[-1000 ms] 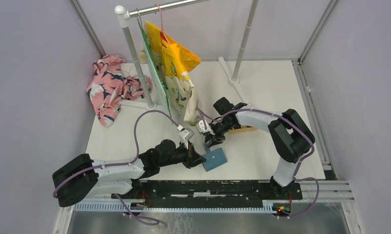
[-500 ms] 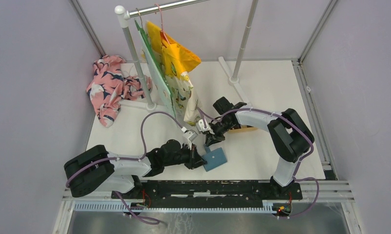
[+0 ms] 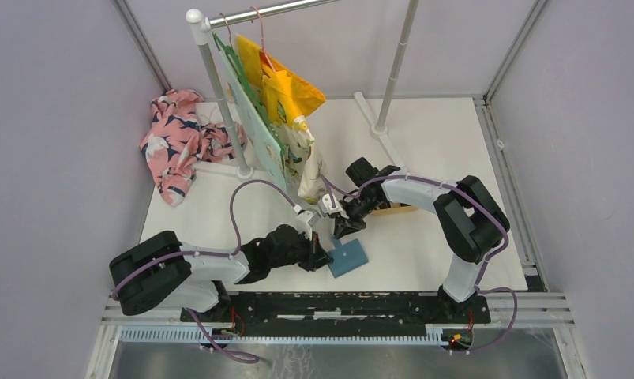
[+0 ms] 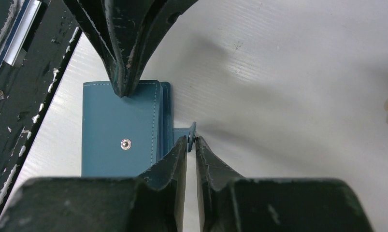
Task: Put the credit cards into the card holder
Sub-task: Close the card holder at the center of the board.
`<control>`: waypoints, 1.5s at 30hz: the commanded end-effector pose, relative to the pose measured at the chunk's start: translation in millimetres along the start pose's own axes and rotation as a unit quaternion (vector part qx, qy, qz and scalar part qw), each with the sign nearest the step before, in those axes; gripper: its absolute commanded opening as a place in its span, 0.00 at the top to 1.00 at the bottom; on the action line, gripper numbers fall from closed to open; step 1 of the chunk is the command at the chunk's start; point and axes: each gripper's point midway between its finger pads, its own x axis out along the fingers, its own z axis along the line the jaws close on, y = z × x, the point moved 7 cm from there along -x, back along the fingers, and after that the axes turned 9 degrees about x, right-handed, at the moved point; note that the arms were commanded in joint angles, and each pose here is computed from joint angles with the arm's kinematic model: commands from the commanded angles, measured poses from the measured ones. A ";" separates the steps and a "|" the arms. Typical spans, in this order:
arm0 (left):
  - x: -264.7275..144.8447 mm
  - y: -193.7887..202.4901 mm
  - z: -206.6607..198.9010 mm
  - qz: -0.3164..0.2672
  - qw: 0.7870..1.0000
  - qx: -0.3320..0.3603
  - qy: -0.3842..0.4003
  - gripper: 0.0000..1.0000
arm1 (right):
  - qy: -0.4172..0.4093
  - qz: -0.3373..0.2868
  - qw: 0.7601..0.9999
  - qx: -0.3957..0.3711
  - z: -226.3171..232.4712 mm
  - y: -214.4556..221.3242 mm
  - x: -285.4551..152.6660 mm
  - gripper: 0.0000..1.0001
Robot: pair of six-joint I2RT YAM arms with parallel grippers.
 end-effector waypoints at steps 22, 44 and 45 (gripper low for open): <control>10.4 -6.5 -1.1 0.000 1.000 -0.019 -0.016 0.98 | 0.009 -0.028 0.999 -0.026 -0.9 -26.2 -10.1 0.79; 11.0 -6.2 1.4 0.004 0.999 -0.019 -0.029 0.98 | 0.013 -0.017 0.999 -0.026 -0.1 -25.3 -13.2 0.89; 11.0 -6.3 1.4 0.003 0.999 -0.019 -0.029 0.98 | 0.014 -0.016 0.999 -0.026 -0.3 -25.2 -13.3 0.92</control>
